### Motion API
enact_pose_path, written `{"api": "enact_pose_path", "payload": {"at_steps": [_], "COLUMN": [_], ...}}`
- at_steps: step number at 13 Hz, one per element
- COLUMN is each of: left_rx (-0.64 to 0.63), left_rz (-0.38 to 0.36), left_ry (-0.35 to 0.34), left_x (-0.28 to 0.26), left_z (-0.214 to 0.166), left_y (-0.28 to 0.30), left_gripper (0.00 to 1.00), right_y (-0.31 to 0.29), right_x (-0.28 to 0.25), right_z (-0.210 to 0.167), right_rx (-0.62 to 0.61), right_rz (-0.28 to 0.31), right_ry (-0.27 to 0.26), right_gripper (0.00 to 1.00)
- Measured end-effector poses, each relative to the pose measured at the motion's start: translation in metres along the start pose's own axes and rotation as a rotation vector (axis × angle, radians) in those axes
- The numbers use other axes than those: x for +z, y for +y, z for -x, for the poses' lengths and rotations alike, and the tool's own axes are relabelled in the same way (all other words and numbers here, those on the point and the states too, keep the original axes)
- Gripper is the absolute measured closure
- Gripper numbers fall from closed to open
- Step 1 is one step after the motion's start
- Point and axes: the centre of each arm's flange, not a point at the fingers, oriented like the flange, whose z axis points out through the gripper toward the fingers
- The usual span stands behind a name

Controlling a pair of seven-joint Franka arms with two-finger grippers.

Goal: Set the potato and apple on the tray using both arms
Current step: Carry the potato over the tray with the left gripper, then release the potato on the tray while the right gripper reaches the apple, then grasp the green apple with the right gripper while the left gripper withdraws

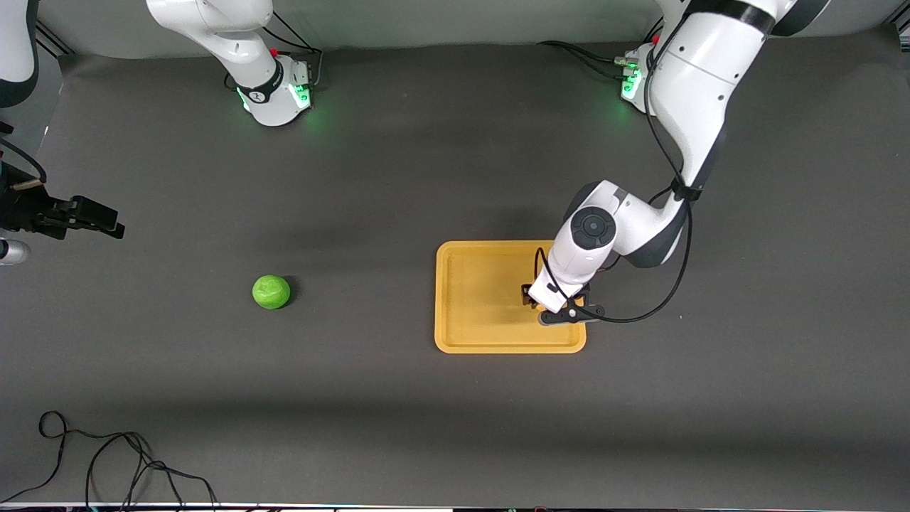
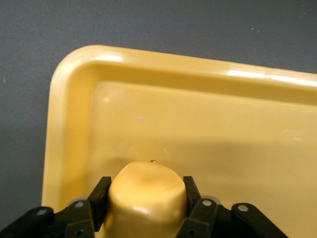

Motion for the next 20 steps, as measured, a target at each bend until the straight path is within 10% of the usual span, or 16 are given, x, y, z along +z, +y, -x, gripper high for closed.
{"api": "enact_pose_path", "payload": {"at_steps": [5,9,12,20], "left_rx": [0.0,0.002,-0.007,0.132], "left_rz": [-0.009,-0.017,-0.044,-0.16], "left_ry": [0.015,0.018,0.023,-0.147], "left_x": [0.011,0.016,-0.002,-0.237], "left_z": [0.004,0.005,-0.009,-0.092], "left_y": [0.002,0.001,-0.002,-0.087], "left_gripper": [0.36,0.0,0.0,0.0], "right_y": [-0.084,-0.142,-0.12,-0.106], "right_x": [0.009,0.027,0.074,0.275], "right_z": [-0.004,-0.007,-0.018,0.017], "right_rx": [0.035,0.023,0.044,0.052], "right_rz": [-0.004,-0.007,-0.007,-0.03], "right_ry": [0.004,0.036,0.053,0.207], "right_gripper": [0.0,0.0,0.0,0.0]}}
